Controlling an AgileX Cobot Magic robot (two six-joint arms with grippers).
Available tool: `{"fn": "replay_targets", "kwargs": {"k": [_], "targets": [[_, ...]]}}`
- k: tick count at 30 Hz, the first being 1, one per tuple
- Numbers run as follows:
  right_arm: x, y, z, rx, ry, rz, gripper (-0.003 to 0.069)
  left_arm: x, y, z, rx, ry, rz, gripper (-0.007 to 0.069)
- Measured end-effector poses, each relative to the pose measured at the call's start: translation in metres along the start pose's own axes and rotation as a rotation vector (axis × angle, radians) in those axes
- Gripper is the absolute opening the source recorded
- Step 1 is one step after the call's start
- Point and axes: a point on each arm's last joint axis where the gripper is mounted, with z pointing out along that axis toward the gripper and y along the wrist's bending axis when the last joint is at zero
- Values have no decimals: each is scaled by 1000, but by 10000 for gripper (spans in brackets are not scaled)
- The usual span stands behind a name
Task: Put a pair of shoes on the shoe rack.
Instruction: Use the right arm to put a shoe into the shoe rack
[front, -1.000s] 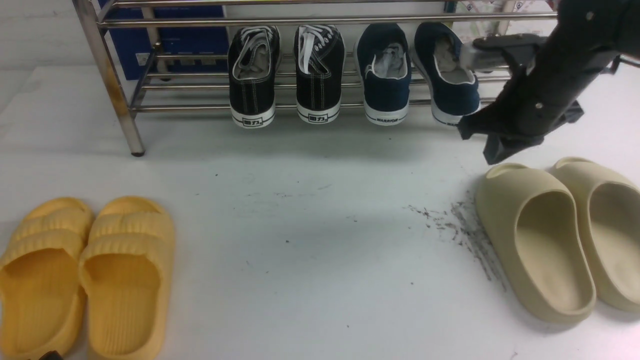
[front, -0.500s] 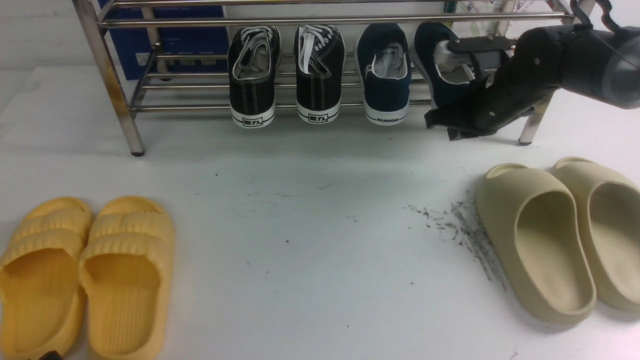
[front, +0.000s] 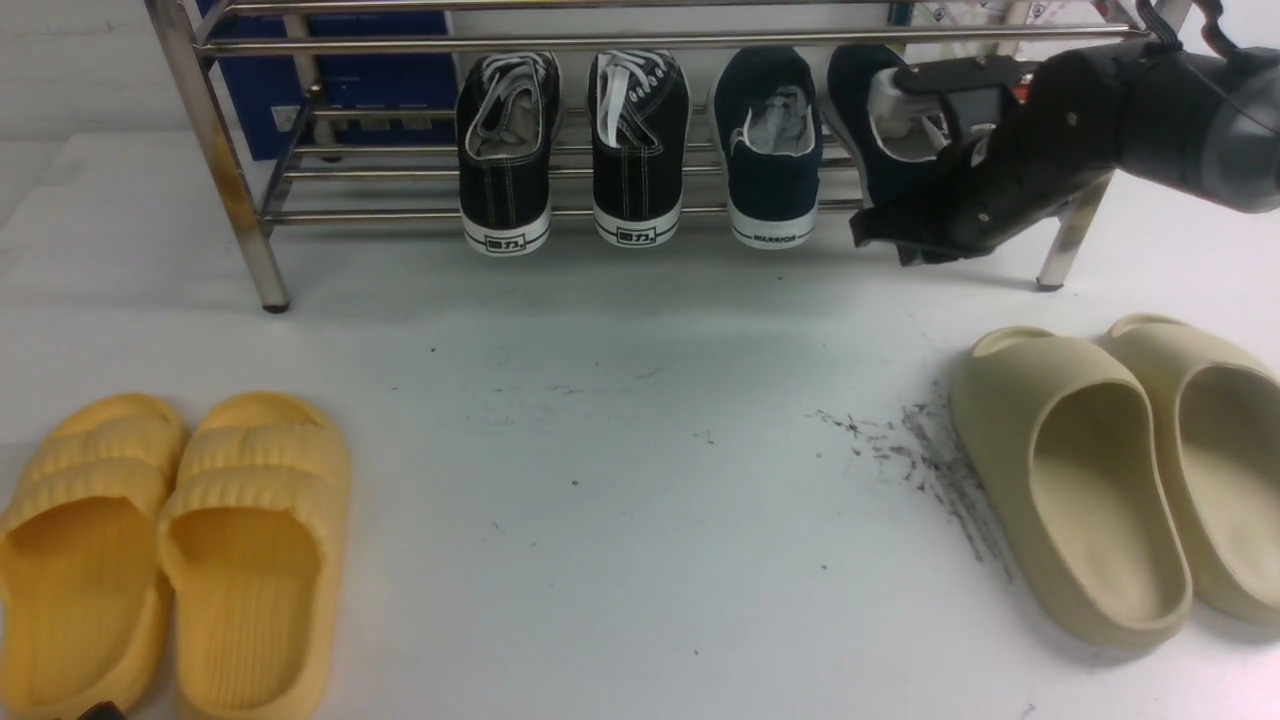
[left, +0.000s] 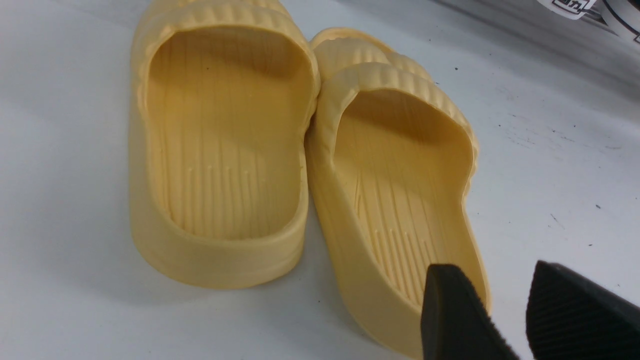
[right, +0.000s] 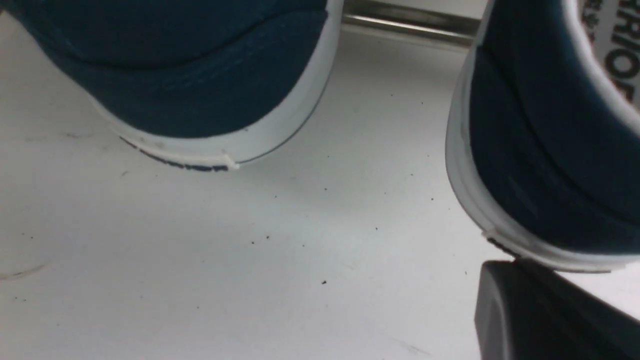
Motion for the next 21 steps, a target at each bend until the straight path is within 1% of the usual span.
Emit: {"fn": "replay_targets", "kwargs": {"k": [5, 9, 21], "targets": [[2, 2, -6, -12, 59, 17, 26, 0, 0, 0, 0, 0, 0, 239], [2, 2, -5, -12, 60, 16, 26, 0, 0, 0, 0, 0, 0, 239], [-11, -1, 3, -1, -116, -1, 31, 0, 0, 0, 0, 0, 0, 239]]}}
